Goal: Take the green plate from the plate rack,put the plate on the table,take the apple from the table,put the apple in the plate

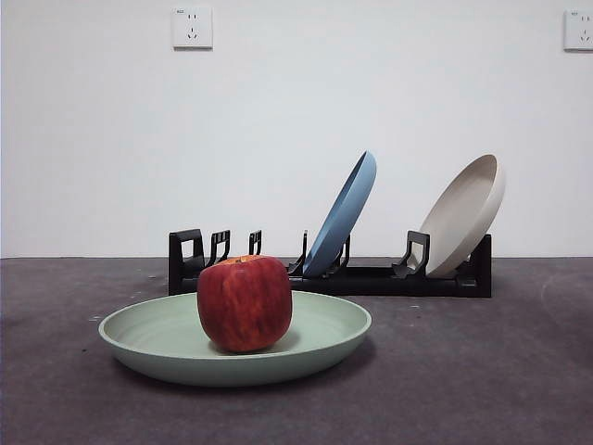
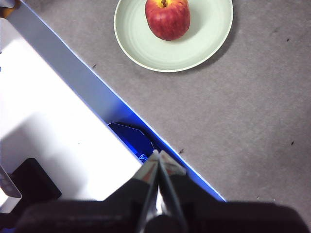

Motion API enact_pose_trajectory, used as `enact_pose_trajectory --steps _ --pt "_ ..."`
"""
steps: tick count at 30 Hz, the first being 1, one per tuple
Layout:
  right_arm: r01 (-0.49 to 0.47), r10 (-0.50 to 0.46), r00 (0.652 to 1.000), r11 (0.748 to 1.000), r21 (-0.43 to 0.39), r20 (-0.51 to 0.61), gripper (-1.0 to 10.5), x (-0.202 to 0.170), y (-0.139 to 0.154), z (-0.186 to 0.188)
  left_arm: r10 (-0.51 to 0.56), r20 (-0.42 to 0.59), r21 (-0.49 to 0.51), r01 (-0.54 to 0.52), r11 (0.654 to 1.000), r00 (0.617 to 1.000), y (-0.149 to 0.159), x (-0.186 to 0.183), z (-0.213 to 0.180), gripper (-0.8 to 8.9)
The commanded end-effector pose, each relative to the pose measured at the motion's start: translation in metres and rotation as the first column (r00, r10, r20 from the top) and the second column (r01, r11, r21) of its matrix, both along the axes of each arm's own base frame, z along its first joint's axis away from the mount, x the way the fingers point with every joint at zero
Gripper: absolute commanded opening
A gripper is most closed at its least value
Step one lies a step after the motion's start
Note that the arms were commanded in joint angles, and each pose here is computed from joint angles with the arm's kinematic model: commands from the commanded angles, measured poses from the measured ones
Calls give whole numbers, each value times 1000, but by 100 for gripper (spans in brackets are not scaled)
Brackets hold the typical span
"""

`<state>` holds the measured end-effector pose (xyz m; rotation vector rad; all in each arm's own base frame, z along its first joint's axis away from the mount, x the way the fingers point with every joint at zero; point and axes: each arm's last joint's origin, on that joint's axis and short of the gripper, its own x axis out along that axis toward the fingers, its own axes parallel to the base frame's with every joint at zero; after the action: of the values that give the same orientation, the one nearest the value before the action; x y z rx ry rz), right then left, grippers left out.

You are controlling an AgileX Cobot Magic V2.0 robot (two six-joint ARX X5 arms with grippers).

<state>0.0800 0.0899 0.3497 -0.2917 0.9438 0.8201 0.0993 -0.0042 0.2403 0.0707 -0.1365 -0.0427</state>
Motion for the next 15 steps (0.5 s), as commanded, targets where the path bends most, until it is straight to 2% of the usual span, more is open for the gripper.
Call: enact_pose_trajectory --steps 1,8,15 --pt "8 -8 1000 1000 6 1 1 0 0 1 15 -19 -59 -16 998 1000 2 0 -25 -3" --pt "7 -7 1000 1000 6 1 1 0 0 1 21 -93 -100 -30 995 995 3 2 -68 -3" --pt "7 -7 1000 1000 6 1 1 0 0 1 21 -236 -94 -44 995 972 3 -2 -85 -3"
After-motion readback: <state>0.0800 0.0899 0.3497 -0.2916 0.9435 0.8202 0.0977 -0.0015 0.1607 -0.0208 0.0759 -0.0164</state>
